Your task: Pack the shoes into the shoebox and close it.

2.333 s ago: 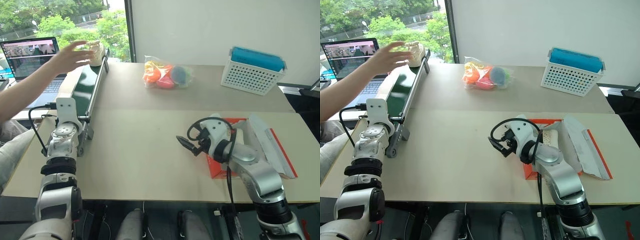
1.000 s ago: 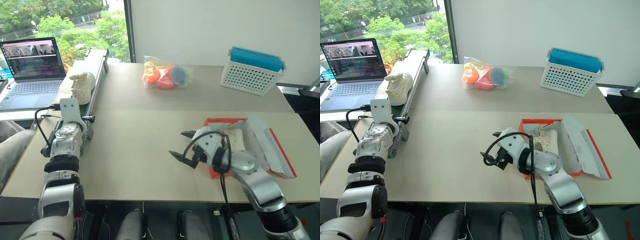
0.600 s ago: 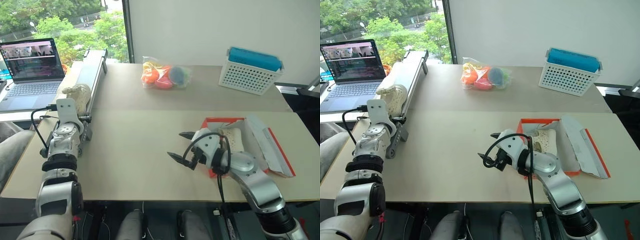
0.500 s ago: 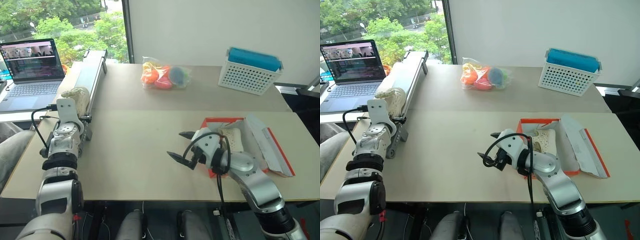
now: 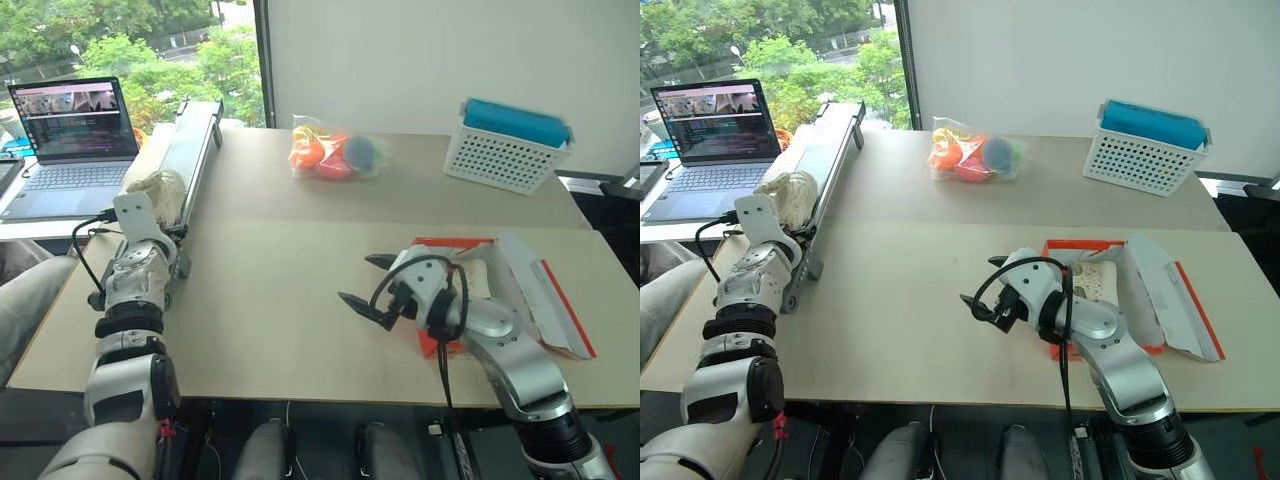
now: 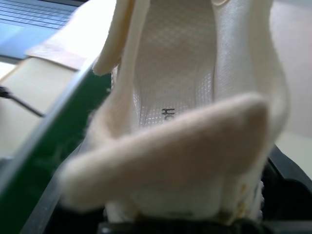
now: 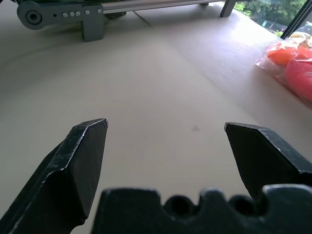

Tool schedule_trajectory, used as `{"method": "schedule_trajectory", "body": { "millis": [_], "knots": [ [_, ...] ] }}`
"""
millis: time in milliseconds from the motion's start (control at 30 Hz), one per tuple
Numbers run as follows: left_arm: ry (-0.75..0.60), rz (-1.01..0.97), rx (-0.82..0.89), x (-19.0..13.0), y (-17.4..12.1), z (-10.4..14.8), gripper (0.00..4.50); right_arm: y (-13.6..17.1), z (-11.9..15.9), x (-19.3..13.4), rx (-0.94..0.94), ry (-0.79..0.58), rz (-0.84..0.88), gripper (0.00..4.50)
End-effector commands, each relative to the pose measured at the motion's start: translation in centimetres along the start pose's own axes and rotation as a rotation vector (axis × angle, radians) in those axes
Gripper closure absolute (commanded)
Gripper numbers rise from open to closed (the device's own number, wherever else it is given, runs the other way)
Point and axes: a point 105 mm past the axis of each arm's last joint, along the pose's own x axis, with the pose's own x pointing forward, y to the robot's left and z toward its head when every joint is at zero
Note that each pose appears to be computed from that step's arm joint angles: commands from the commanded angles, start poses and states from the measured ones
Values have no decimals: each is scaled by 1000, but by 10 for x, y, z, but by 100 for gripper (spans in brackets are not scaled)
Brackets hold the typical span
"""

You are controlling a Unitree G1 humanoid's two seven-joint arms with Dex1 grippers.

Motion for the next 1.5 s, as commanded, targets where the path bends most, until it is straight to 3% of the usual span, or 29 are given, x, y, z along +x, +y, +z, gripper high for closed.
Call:
{"method": "schedule_trajectory", "body": {
  "millis": [33,133,333,433,633,900,1133,1233,1433,1500],
  "knots": [
    [-199,-214,-29,-10,-45,52,127,-9,9,-2,-15,-27,-38,0],
    [-180,-401,-16,-23,-93,47,127,-24,8,1,86,-28,-115,0],
    [-80,-728,115,-66,-184,1,127,-69,11,11,740,-103,-276,0],
    [-41,-833,142,-86,-212,-19,127,-76,22,14,937,-151,-256,0],
    [-45,-911,131,-102,-237,-24,127,-83,43,15,1044,-186,-243,0],
    [-88,-981,106,-107,-261,-11,127,-81,37,19,1107,-181,-277,0],
    [-92,-982,109,-106,-262,-10,127,-83,37,21,1173,-226,-300,0],
    [-91,-975,108,-106,-261,-11,132,-85,35,19,1187,-230,-320,66],
    [-89,-953,104,-104,-259,-12,132,-86,36,17,1201,-245,-342,286],
    [-89,-950,105,-103,-259,-12,132,-85,37,18,1198,-244,-339,340]
  ]
}}
